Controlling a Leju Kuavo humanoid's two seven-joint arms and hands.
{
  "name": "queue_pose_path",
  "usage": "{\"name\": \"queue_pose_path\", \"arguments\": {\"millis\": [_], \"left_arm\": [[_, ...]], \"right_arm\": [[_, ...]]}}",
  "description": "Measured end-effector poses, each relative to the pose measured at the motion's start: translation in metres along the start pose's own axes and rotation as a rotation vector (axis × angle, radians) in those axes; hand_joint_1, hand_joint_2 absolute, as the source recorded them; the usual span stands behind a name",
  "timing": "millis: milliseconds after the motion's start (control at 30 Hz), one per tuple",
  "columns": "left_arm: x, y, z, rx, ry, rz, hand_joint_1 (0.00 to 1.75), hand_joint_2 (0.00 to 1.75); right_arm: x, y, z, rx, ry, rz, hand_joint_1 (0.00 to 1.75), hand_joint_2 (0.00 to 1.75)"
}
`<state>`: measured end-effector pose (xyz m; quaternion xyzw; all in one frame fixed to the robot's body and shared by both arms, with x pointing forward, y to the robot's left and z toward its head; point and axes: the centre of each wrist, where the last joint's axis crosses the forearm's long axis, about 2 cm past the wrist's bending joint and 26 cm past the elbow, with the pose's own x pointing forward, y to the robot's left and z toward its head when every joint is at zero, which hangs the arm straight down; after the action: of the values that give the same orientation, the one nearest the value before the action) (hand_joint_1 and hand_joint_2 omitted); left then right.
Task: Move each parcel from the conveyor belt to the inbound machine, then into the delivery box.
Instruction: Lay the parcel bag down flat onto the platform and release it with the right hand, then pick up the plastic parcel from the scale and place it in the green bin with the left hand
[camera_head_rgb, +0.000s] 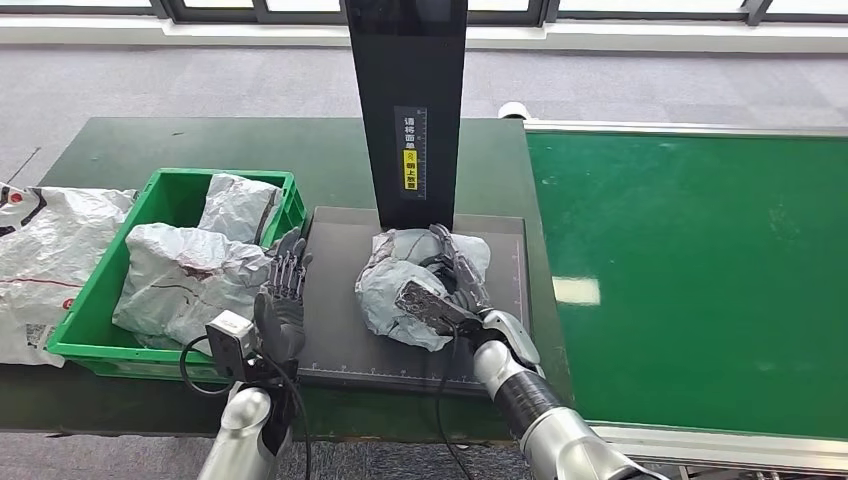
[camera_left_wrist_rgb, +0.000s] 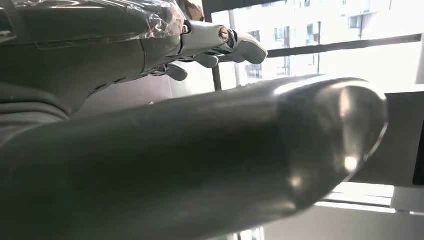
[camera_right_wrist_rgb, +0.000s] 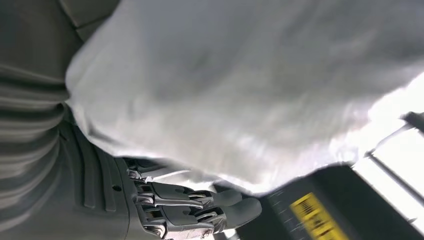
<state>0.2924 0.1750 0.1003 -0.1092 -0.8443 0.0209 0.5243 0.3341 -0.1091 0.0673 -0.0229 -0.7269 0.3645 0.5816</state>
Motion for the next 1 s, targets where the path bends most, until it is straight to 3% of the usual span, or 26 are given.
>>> {"name": "queue_pose_path", "arguments": {"millis": [200,367,600,1000], "left_arm": [[0.005,0.001,0.004,0.084,0.033,-0.113,0.0,0.0],[0.012,0.003,0.014,0.107,0.051,-0.147,0.0,0.0],[0.018,0.004,0.017,0.078,0.022,-0.124,0.0,0.0],[0.021,0.005,0.016,0.061,-0.014,-0.118,0.0,0.0]], "right_arm": [[0.001,0.019,0.018,0.067,-0.091,-0.132,0.0,1.75],[0.003,0.027,0.057,0.068,-0.129,-0.148,0.0,1.75],[0.008,0.016,0.099,0.009,-0.196,-0.137,0.0,1.75],[0.016,-0.003,0.121,-0.071,-0.233,-0.124,0.0,1.75]]}}
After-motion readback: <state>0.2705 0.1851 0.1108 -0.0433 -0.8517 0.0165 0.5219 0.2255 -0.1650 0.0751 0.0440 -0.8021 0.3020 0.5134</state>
